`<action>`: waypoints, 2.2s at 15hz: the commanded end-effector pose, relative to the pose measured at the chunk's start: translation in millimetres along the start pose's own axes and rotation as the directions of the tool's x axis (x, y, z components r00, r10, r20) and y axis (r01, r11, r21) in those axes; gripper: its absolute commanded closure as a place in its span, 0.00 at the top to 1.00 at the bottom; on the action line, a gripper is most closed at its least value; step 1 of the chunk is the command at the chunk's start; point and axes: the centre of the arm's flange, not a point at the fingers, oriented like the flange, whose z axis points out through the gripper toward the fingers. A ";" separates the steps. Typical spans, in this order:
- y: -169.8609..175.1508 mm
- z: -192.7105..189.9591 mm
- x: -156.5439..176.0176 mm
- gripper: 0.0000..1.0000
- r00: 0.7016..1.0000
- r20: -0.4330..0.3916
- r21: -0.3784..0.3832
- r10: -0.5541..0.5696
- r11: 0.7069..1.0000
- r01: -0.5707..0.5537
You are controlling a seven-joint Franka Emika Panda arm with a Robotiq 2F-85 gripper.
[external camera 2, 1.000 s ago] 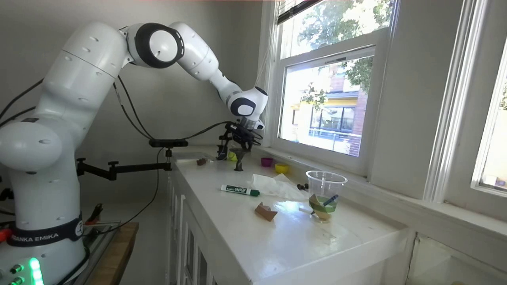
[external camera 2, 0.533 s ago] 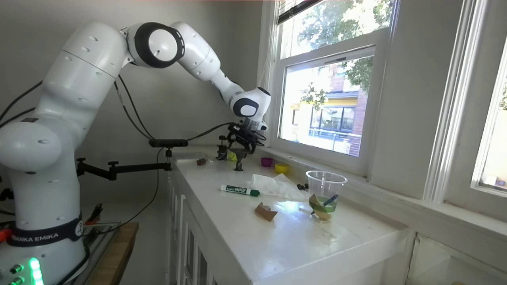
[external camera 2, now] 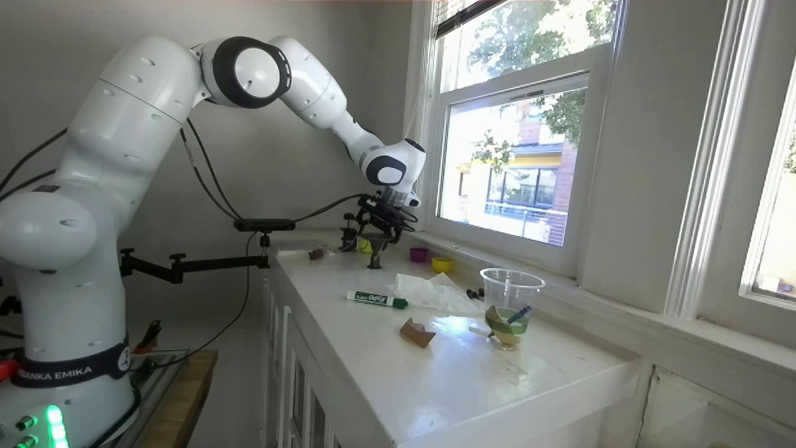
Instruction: Put the tennis ball on the stand
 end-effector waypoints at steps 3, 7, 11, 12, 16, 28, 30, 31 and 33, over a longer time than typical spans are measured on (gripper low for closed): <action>-0.7 0.2 0.1 1.00 1.000 0.001 0.002 -0.002 1.000 0.002; -5.6 -0.6 0.6 1.00 1.000 0.005 0.004 -0.009 1.000 0.009; -8.7 0.9 3.1 1.00 1.000 0.006 0.009 -0.017 1.000 0.017; -9.4 2.4 4.5 1.00 1.000 0.008 0.013 -0.020 1.000 0.020; -14.0 5.7 9.8 1.00 0.999 0.009 0.020 -0.033 0.999 0.033; -12.9 0.3 3.5 0.37 1.000 0.000 0.017 -0.026 1.000 0.026; -7.3 -6.3 -4.3 0.37 1.000 -0.008 0.003 -0.007 1.000 0.007; -3.1 -8.7 -7.9 0.37 1.000 -0.013 -0.003 0.003 1.000 -0.004; 7.0 -15.1 -15.5 0.37 0.999 -0.029 -0.011 0.024 1.000 -0.024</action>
